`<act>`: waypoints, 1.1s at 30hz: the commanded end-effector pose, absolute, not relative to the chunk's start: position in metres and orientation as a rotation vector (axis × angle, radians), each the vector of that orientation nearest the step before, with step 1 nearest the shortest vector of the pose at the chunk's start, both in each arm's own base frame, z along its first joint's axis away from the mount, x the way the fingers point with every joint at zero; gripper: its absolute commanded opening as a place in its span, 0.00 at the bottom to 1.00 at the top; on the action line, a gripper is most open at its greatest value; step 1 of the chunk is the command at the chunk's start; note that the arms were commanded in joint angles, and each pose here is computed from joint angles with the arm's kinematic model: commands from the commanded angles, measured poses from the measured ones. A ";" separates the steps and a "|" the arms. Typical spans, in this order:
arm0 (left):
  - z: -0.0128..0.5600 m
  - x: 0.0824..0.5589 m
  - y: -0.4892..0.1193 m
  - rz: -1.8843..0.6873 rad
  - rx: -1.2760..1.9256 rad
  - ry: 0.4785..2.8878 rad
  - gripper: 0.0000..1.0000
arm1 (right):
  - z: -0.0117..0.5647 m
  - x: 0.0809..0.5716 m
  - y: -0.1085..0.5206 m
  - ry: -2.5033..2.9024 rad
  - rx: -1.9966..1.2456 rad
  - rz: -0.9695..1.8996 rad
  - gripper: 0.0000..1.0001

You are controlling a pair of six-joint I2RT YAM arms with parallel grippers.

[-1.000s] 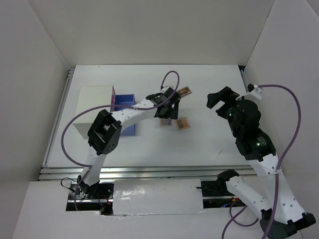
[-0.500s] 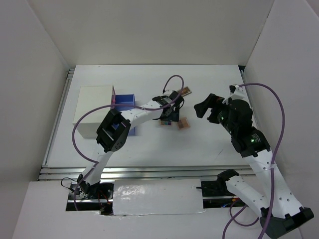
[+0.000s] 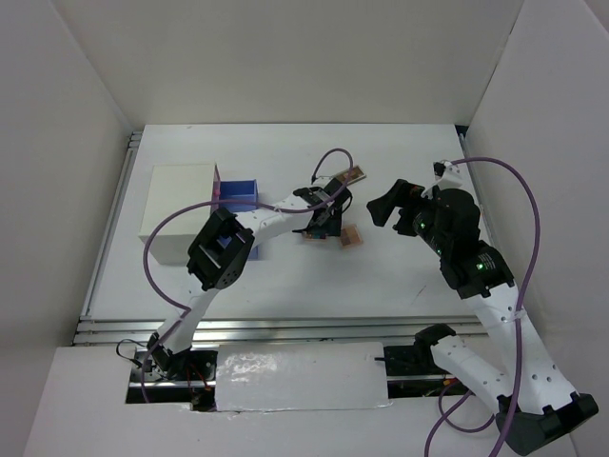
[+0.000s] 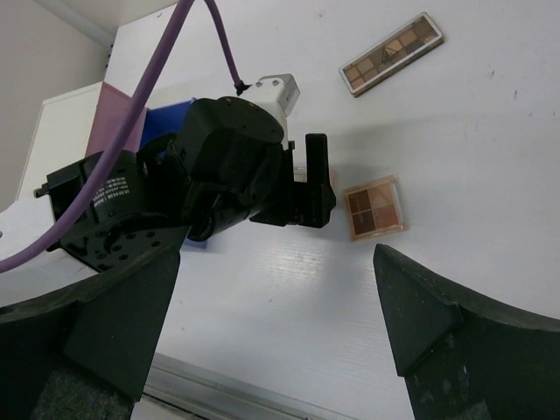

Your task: Organize the makeup

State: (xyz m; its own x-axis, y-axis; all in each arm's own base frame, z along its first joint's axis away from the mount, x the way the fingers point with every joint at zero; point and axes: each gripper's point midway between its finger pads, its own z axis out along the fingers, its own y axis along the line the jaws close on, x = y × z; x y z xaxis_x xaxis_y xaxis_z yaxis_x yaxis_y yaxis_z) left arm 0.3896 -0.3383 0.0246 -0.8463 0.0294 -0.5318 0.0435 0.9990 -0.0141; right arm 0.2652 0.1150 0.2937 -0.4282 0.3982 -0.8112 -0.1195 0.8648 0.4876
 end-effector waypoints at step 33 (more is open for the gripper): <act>0.175 0.405 -0.117 0.508 -0.211 2.305 0.24 | 0.304 0.267 0.129 1.895 0.129 0.655 1.00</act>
State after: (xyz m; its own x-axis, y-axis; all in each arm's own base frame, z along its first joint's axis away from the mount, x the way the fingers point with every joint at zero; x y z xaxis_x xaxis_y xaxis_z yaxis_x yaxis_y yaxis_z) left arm 0.4193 -0.1421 0.1934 -0.6511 -0.0321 -0.7583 -0.2496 0.9526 0.1740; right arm 0.2628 0.1238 0.2969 -0.4417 0.3875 -0.8092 -0.1685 0.8500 0.4990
